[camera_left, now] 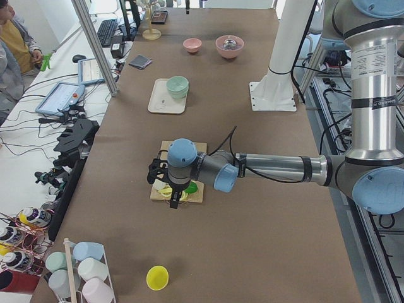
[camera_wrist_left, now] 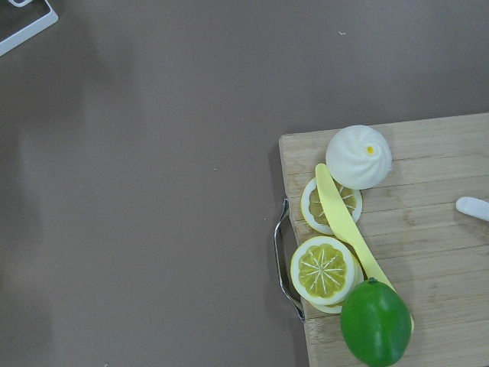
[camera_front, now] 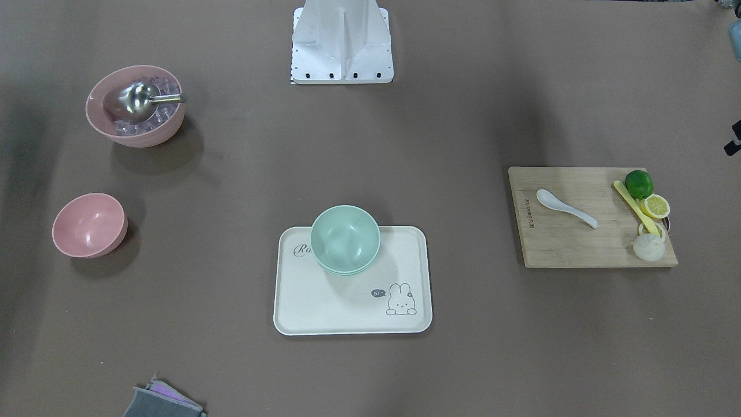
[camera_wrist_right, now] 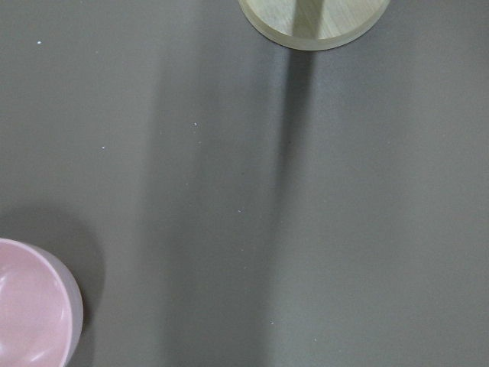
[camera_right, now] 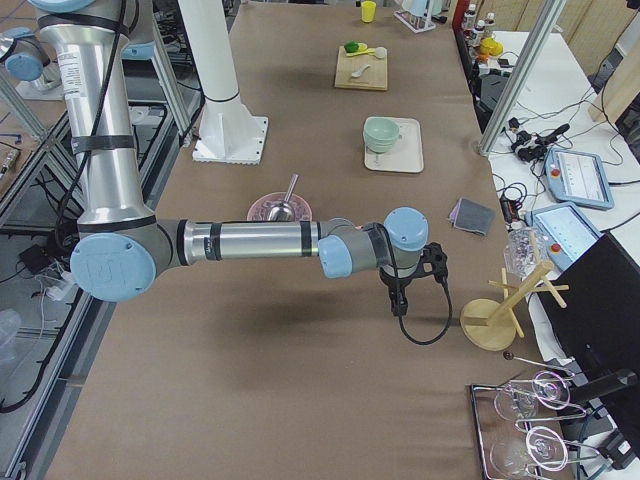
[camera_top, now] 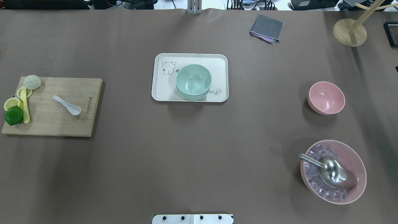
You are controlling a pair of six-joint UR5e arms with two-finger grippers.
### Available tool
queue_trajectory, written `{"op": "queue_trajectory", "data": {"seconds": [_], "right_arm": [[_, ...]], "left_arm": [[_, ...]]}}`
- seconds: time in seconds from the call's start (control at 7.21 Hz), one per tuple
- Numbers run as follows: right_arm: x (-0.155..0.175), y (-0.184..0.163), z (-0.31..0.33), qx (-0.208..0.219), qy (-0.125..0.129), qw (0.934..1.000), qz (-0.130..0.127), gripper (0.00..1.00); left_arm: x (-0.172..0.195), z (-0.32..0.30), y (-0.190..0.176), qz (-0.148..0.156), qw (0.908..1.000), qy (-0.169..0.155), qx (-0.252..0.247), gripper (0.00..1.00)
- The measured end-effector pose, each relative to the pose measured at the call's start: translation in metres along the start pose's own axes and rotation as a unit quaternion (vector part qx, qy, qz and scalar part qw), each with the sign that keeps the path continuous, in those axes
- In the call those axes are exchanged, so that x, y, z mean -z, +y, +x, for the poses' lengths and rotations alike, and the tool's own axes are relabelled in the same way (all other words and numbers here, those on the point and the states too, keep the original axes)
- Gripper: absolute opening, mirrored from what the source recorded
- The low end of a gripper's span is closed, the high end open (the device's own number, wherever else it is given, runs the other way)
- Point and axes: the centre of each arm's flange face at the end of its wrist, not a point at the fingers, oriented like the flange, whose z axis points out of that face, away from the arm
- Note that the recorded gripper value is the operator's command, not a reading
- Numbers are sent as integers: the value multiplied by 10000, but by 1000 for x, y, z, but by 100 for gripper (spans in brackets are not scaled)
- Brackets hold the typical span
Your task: Stack pink bowl on green and place spoon
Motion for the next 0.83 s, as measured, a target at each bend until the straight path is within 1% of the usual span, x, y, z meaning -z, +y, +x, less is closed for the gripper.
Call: {"op": "queue_trajectory", "data": {"seconds": [0.14, 0.28, 0.69, 0.83], "right_arm": [[-4, -2, -8, -79, -9, 10000, -8, 100], [-7, -2, -16, -52, -27, 10000, 22, 100], [-11, 0, -38, 181, -111, 9997, 93, 100], [-11, 7, -47, 267, -139, 9995, 83, 100]], "left_arm": [[0, 0, 1, -9, 10000, 7, 5, 98], [-1, -1, 1, -30, 10000, 8, 25, 98], [-4, -4, 5, -71, 9999, 12, 100, 98], [-7, 1, 4, -101, 9997, 67, 232, 98]]}}
